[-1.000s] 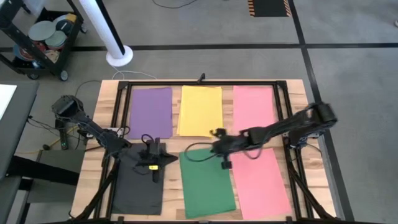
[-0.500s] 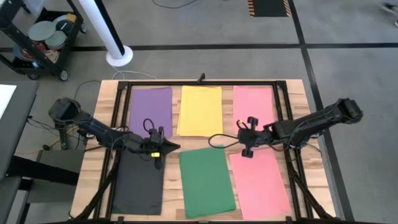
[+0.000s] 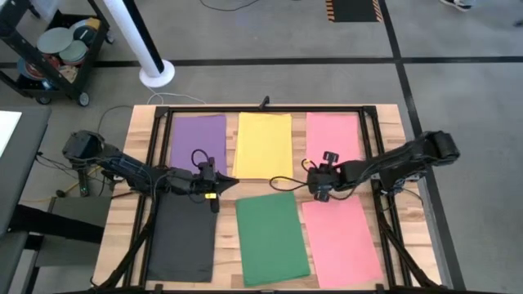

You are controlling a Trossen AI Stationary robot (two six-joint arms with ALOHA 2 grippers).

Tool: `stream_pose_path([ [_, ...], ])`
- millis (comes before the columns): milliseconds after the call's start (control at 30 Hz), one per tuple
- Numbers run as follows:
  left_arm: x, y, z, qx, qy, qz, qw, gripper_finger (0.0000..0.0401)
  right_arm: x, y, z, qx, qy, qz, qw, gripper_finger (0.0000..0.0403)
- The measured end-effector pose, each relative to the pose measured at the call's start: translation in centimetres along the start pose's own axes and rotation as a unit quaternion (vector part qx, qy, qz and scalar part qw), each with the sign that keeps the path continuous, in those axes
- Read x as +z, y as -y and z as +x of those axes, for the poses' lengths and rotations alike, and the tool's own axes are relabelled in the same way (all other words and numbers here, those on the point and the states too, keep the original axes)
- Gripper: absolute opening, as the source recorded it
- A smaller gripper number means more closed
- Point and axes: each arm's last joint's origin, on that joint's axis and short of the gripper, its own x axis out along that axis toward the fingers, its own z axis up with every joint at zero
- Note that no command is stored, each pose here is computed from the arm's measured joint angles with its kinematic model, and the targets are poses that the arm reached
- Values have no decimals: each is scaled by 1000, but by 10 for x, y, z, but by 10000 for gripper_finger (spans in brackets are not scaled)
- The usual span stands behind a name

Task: Organize paper
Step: Stack the pink paper on top of the pink paper

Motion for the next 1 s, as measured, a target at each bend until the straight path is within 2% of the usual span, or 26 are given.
stream_pose_path([
  [300,-7,-2,0,8,-35,15,999,0,2,-26,34,-17,-20,-31,999,131],
  [567,-10,-3,0,11,-50,21,998,0,3,-35,45,-95,-7,-47,994,128],
  [667,-10,-3,0,12,-52,27,998,0,4,-29,48,-123,-5,-38,992,115],
  [833,-10,-3,0,14,-51,29,998,0,6,-16,54,-131,-19,-17,991,84],
  [1000,-11,-3,0,14,-53,29,998,0,6,-13,54,-134,-37,-47,989,18],
])
